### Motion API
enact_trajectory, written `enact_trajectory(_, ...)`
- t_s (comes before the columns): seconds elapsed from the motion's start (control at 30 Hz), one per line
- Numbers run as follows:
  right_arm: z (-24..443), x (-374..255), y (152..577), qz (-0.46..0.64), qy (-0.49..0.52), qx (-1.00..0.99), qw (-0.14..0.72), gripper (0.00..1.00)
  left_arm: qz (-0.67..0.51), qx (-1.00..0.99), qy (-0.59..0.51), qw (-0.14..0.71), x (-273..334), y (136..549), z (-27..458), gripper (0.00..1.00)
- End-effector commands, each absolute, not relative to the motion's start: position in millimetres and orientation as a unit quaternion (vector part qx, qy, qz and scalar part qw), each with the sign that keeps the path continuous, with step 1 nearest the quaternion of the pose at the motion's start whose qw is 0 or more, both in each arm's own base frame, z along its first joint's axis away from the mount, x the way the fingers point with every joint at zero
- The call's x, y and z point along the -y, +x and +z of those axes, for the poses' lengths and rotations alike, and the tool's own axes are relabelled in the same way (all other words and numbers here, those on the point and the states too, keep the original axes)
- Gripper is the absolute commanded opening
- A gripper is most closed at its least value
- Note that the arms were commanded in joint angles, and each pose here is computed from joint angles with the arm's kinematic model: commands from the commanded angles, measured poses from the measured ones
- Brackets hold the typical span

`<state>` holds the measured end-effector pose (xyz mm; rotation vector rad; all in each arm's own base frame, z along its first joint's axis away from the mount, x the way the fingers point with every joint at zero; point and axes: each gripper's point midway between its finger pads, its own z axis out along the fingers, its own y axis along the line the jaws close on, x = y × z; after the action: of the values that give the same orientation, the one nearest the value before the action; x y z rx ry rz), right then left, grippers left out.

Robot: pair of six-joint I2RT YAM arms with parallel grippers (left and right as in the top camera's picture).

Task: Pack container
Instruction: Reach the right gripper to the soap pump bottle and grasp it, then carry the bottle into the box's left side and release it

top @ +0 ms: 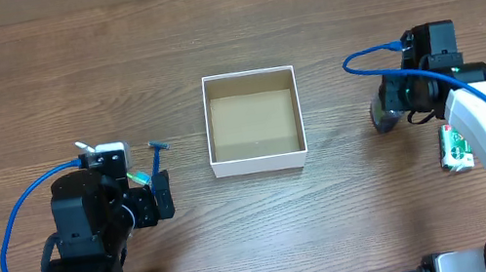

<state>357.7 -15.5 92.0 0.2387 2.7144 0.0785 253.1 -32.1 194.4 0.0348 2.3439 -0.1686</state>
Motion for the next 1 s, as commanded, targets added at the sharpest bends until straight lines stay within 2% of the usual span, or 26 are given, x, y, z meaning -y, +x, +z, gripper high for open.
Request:
enact_trajectory(0.0, 135, 13, 366, 0.044, 0.124, -0.961, 0.242, 0.04, -0.065, -0.914, 0.008, 0.401, 30, 257, 207, 1.0)
enact_trajectory(0.27, 292, -84, 348, 0.09, 0.022, -0.923, 0.374, 0.04, -0.066, -0.909, 0.008, 0.411, 31, 260, 211, 1.0)
enact_trajectory(0.43, 330, -166, 338, 0.137, -0.047, -0.899, 0.414, 0.04, -0.066, -0.909, 0.009, 0.411, 30, 260, 211, 1.0)
enact_trajectory(0.57, 316, -224, 342, 0.167, -0.091, -0.893, 0.408, 0.04, -0.062, -0.91, 0.006, 0.411, 29, 260, 211, 1.0)
enact_trajectory(0.73, 259, -266, 367, 0.156, -0.102, -0.912, 0.366, 0.04, -0.061, -0.912, 0.006, 0.406, 29, 259, 209, 1.0)
enact_trajectory(0.97, 173, -293, 402, 0.139, -0.064, -0.935, 0.319, 0.04, -0.061, -0.913, 0.006, 0.402, 29, 257, 207, 1.0)
